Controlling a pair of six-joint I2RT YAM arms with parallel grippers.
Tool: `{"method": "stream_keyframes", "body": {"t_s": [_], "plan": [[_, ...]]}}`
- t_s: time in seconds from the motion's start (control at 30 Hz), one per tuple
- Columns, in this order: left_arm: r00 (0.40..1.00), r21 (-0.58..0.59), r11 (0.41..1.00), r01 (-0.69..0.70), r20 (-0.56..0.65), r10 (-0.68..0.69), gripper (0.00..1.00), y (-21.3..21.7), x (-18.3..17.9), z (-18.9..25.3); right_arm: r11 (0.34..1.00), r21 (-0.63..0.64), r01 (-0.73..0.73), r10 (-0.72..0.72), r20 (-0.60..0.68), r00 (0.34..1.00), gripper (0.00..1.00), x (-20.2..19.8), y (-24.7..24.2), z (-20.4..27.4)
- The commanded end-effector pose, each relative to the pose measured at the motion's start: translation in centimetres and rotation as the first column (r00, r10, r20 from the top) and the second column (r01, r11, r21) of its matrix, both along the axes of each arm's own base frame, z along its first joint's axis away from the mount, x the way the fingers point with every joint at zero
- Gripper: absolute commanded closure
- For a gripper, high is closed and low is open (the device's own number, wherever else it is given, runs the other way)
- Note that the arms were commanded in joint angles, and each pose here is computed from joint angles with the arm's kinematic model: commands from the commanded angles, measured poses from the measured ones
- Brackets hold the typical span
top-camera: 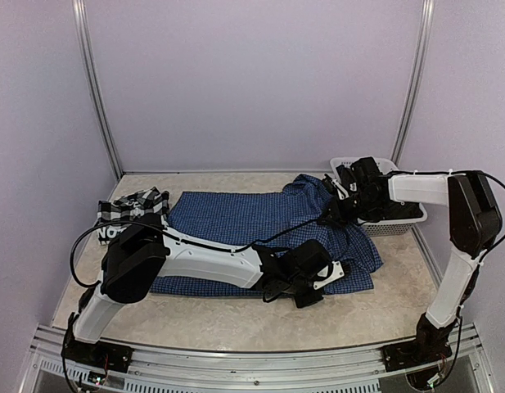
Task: Fold and stack the long sleeve shirts
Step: Pass from the right arm to the left
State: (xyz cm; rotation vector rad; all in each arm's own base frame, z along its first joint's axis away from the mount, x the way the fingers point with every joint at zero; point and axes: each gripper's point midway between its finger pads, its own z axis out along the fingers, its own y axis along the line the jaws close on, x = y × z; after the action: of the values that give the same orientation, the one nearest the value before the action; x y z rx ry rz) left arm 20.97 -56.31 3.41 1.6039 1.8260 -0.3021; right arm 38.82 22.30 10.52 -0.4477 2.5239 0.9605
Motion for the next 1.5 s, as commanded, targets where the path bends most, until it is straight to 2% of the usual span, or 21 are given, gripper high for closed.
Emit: {"method": "stream_keyframes", "body": {"t_s": [0.0, 0.33, 0.53, 0.7, 0.87, 0.97, 1.07, 1.27, 1.47], "plan": [[0.999, -0.029, 0.999, 0.03, -0.021, -0.031, 0.77, -0.9, -0.5, 0.3, 1.0, 0.006, 0.001, -0.001, -0.014, 1.0, 0.99, 0.2, -0.3, -0.8], [0.99, -0.089, 0.995, 0.044, -0.126, -0.055, 0.88, -0.8, -0.4, 1.1, 1.0, 0.006, 0.001, -0.001, -0.018, 1.0, 0.99, 0.0, -0.3, -1.0], [0.993, -0.066, 0.998, 0.021, -0.11, -0.029, 0.9, -0.5, 0.3, 0.3, 1.0, 0.008, 0.001, -0.001, -0.017, 1.0, 0.99, -0.1, -0.3, -0.9], [0.994, -0.069, 0.997, 0.022, -0.109, -0.03, 0.99, -0.6, 0.3, 0.3, 1.0, 0.008, -0.002, 0.002, -0.02, 1.0, 0.99, -0.2, -0.3, -1.0], [0.994, -0.084, 0.996, 0.021, -0.108, -0.03, 1.0, -0.5, 0.3, 0.9, 1.0, 0.006, -0.002, 0.002, -0.024, 1.0, 0.98, -0.2, -0.3, -1.2], [0.995, -0.097, 0.995, 0.023, -0.097, -0.033, 1.0, -0.1, 0.1, 1.9, 1.0, 0.003, -0.001, 0.001, -0.019, 1.0, 0.9, -0.2, -0.4, -1.0], [0.999, -0.095, 0.995, 0.026, -0.03, -0.029, 1.0, 1.2, 0.4, 3.6, 1.0, 0.001, 0.001, -0.001, -0.006, 1.0, 0.79, -0.1, -0.4, -0.4], [0.998, -0.008, 0.999, 0.032, 0.063, -0.032, 1.0, 5.2, 0.9, 6.2, 1.0, -0.004, 0.004, -0.004, 0.033, 0.999, 0.59, -0.1, -0.7, 1.4], [0.992, -0.046, 0.996, -0.074, 0.099, 0.079, 1.0, 8.7, 4.4, 9.2, 1.0, 0.006, 0.008, -0.009, 0.103, 0.995, 0.37, -0.6, -0.9, 4.9]]}}
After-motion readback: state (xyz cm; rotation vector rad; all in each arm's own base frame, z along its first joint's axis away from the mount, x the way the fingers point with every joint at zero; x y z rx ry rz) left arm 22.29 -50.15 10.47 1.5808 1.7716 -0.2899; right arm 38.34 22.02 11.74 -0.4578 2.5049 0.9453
